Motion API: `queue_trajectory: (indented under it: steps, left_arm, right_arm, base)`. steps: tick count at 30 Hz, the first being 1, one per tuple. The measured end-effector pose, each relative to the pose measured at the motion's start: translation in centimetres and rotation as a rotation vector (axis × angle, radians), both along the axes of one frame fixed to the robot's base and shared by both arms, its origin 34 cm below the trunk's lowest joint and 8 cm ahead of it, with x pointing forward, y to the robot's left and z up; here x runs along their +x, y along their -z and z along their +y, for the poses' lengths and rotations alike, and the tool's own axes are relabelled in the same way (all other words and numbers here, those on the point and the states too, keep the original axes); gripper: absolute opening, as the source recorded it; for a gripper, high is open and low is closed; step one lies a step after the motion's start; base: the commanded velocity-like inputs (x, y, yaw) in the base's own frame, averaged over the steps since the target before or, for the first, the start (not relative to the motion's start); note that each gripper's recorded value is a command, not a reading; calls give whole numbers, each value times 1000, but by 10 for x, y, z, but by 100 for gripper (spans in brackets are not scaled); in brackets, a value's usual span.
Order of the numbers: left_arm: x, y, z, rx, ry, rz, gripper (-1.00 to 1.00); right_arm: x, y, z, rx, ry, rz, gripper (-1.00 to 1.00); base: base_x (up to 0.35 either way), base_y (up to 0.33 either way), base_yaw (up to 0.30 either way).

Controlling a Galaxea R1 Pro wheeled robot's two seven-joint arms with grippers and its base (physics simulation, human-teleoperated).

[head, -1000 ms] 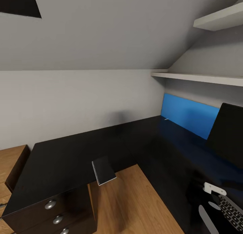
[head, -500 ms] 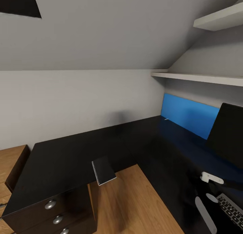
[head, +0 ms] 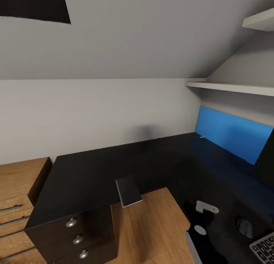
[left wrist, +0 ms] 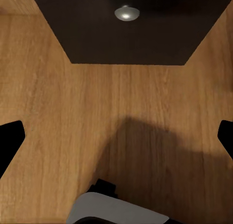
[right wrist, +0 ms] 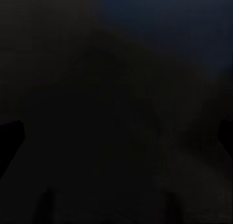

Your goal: In the bedroom, organize the workspace by keeping the computer under the desk, ensuring the monitor is on the desk, placing the keyboard on the desk next to the monitor, placing the mouse on the desk next to the keyboard, moving the folder from the swivel chair onto the desk next to the mouse, stacking the notebook on top of the folder with the pen on top of the notebook, and positioning the swivel chair next to the desk.

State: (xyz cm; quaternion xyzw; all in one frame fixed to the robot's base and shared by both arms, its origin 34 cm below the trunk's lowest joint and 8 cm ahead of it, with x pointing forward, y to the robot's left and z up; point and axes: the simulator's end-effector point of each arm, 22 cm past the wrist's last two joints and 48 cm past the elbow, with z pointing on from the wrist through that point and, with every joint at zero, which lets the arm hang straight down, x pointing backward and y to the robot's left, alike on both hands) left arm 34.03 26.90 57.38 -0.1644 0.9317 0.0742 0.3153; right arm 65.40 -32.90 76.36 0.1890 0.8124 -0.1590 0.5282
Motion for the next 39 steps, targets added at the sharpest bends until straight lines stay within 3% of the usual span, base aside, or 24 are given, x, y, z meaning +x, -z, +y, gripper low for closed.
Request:
queue_trajectory:
  steps: [5,8,9,12,30,34,39]
  left_arm:
    - [0,0,0,0,0,0,100]
    - [0,0,0,0,0,1,100]
    - [0,0,0,1,0,2,100]
    - [-1,0,0,1,0,2,100]
    - [-2,2,1,1,-1,8,100]
    - [-3,2,1,1,-1,9,100]
    - [-3,3,0,0,-1,12,100]
  right_arm:
    - [-10,21,49,-65,-62,-6,100]
    - [-22,44,77,-96,-127,16,100]
    - [-26,51,94,-105,-171,12,100]
    - [-29,55,116,-115,-230,-13,100]
    - [-49,81,131,-109,-283,-2,100]
    - [-65,101,129,-112,-292,45,100]
    - [-96,126,120,-107,-297,48,100]
  base:
    - [0,0,277]
    - [0,0,278]
    - [0,0,278]
    - [0,0,278]
    - [0,0,278]
    - [0,0,278]
    - [0,0,278]
